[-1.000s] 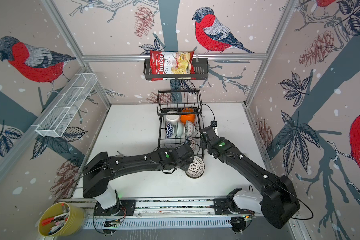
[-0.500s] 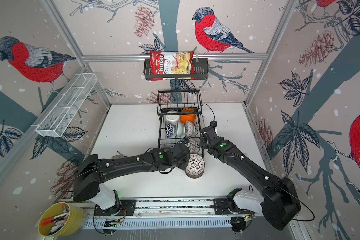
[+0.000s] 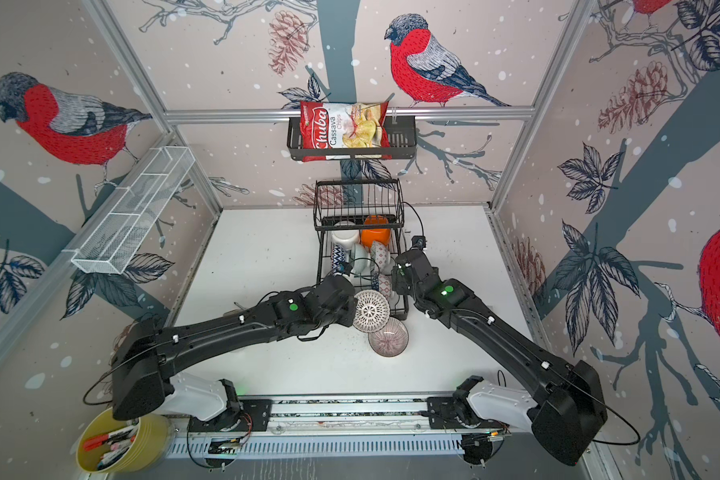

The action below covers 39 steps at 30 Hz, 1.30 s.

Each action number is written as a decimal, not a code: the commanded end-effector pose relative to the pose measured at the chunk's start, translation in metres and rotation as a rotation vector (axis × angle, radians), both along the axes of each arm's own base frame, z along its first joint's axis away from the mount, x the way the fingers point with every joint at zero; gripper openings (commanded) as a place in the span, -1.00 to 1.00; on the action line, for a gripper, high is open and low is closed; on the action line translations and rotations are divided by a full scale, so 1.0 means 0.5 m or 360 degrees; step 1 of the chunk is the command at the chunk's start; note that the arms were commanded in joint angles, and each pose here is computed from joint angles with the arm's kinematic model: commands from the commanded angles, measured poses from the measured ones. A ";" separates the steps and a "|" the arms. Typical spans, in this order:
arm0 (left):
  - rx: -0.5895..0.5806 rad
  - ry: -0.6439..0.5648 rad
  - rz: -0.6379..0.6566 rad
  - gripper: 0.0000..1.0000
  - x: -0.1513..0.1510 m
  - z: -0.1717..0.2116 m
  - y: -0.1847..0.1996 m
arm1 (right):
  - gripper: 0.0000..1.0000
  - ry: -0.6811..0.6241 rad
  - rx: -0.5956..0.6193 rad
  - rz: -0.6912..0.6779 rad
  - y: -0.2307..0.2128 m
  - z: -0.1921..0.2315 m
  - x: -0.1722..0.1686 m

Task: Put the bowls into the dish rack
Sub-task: 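Lift the maroon bowl with the left gripper while the right reaches in, then grasp the maroon-patterned bowl's rim with the right gripper while the left holds it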

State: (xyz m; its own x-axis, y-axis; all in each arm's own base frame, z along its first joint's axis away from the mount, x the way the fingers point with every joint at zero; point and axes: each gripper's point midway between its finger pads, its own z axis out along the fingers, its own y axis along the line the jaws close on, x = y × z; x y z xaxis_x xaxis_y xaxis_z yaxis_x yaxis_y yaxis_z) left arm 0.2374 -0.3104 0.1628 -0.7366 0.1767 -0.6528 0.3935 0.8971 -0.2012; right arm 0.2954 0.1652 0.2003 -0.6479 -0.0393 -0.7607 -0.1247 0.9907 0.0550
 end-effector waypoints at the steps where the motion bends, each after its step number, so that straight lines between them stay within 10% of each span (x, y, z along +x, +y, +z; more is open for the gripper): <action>1: -0.0048 -0.0083 0.0115 -1.00 0.022 0.027 0.028 | 0.49 -0.0026 -0.0006 0.0113 0.030 0.018 -0.013; 18: -0.0141 -0.0132 0.0367 -1.00 0.081 0.043 0.133 | 0.13 -0.0006 0.0126 0.0614 0.195 0.055 -0.080; 39: -0.0199 -0.0151 0.0365 -1.00 0.084 0.047 0.142 | -0.41 0.0158 0.0034 0.0655 0.278 -0.035 -0.055</action>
State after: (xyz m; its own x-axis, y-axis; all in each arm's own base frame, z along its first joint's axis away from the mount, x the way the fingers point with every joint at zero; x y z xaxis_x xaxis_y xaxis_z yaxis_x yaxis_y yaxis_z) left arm 0.2707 -0.2331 0.1704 -0.7232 -0.0259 -0.6901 0.1983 0.9494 -0.2435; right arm 0.2645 0.2989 0.1781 -0.6635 -0.3079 -0.6819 -0.5026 0.8586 0.1014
